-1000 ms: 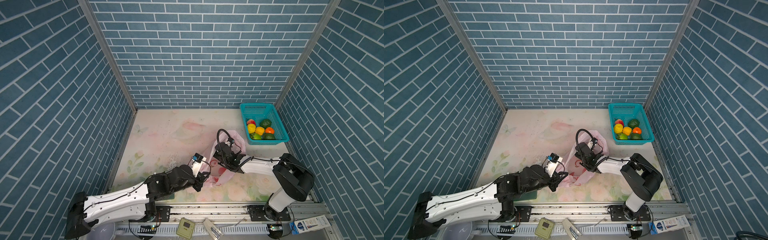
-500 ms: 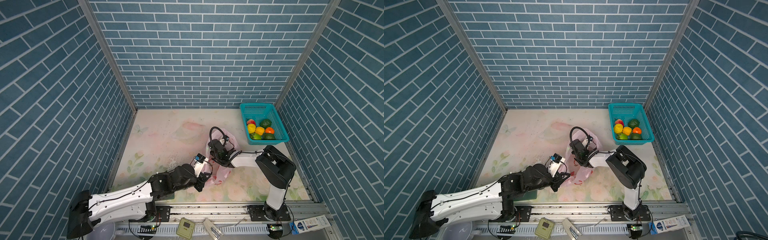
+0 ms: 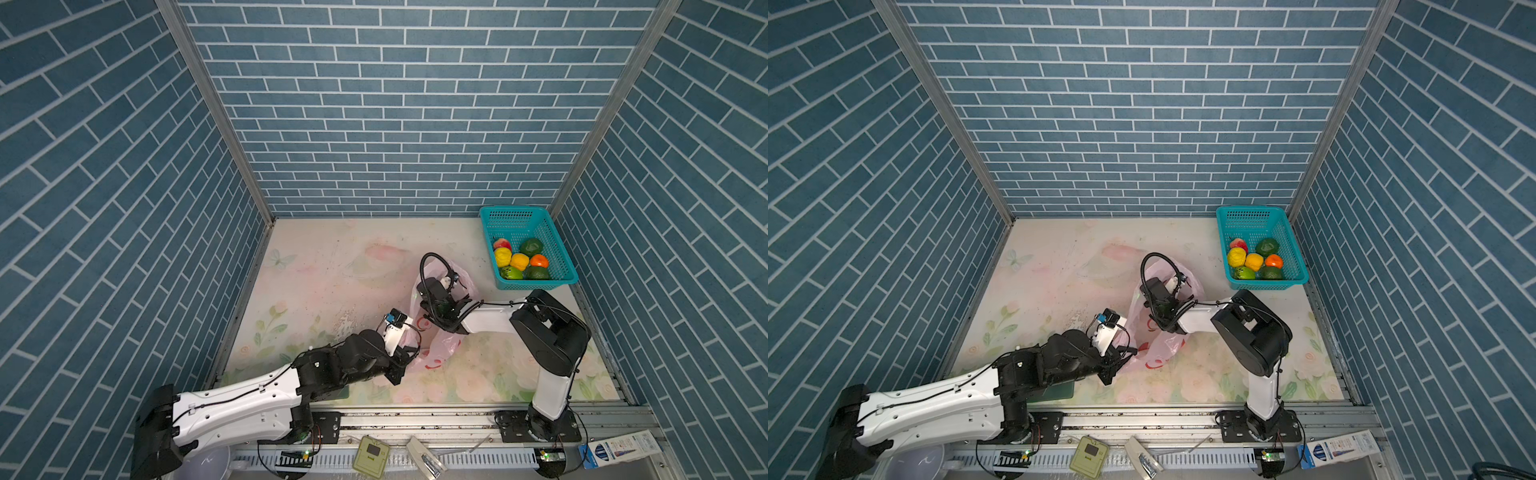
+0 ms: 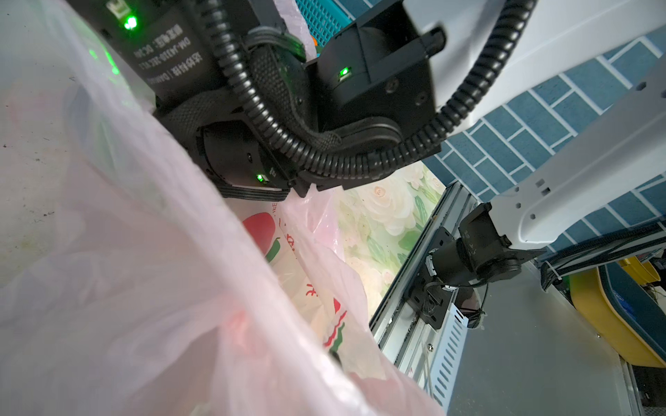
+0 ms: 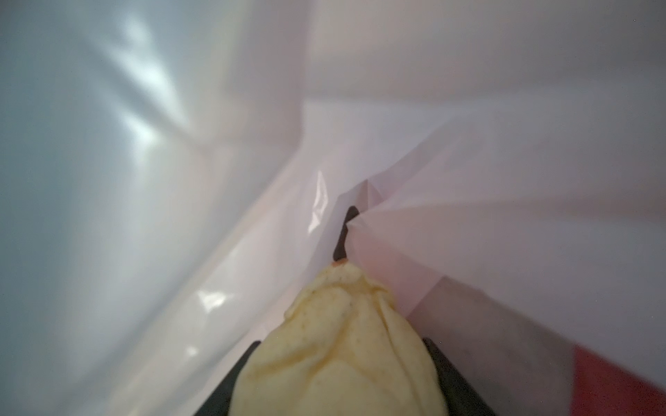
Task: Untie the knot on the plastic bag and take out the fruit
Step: 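Lower the right gripper onto the pale pear and close it, then lift the pear out of the bag and carry it over the basket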
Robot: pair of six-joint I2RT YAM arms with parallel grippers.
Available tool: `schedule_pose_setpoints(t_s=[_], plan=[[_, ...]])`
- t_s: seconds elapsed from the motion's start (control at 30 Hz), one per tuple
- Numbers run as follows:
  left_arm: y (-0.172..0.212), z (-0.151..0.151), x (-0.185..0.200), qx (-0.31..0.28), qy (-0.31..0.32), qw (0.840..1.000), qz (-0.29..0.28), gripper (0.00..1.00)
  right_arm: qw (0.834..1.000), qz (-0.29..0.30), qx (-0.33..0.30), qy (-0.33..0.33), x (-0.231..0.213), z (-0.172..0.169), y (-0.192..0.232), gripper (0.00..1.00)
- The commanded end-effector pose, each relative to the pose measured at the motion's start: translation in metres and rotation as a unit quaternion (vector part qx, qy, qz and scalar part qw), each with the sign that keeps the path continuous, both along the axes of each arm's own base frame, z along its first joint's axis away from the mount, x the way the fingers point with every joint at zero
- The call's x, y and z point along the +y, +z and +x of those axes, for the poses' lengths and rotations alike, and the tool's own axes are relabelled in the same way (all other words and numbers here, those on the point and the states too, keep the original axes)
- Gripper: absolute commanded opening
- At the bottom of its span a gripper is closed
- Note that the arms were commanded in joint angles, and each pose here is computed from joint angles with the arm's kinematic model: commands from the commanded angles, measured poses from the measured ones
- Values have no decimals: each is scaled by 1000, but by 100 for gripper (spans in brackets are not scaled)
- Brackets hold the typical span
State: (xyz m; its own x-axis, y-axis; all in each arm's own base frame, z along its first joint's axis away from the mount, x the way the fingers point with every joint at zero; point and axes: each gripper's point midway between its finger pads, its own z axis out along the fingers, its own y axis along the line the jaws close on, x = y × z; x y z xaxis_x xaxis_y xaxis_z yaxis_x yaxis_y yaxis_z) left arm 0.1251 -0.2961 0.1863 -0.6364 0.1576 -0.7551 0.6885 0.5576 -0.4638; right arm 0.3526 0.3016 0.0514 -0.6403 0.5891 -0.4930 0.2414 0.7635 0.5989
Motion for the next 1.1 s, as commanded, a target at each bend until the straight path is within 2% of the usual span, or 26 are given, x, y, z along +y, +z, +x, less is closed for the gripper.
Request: schedule_pose_setpoints(t_s=[0.0,0.37,0.63,0.93,1.07], plan=[[-11,2,5,3,9,1000,15,0,1000,5,-5,20,-5,-9,15,48],[-17,13,11,-7,36,999,34,0,996,36,-1,84,-9,-40,36,46],[-15,25,12,-23,64,997,37,0,986,46,14,163,3,-65,47,46],[-11,36,20,-41,98,993,43,0,966,-26,38,255,4,-105,64,46],[-12,39,21,-45,103,993,46,0,956,-37,47,286,4,-120,67,46]])
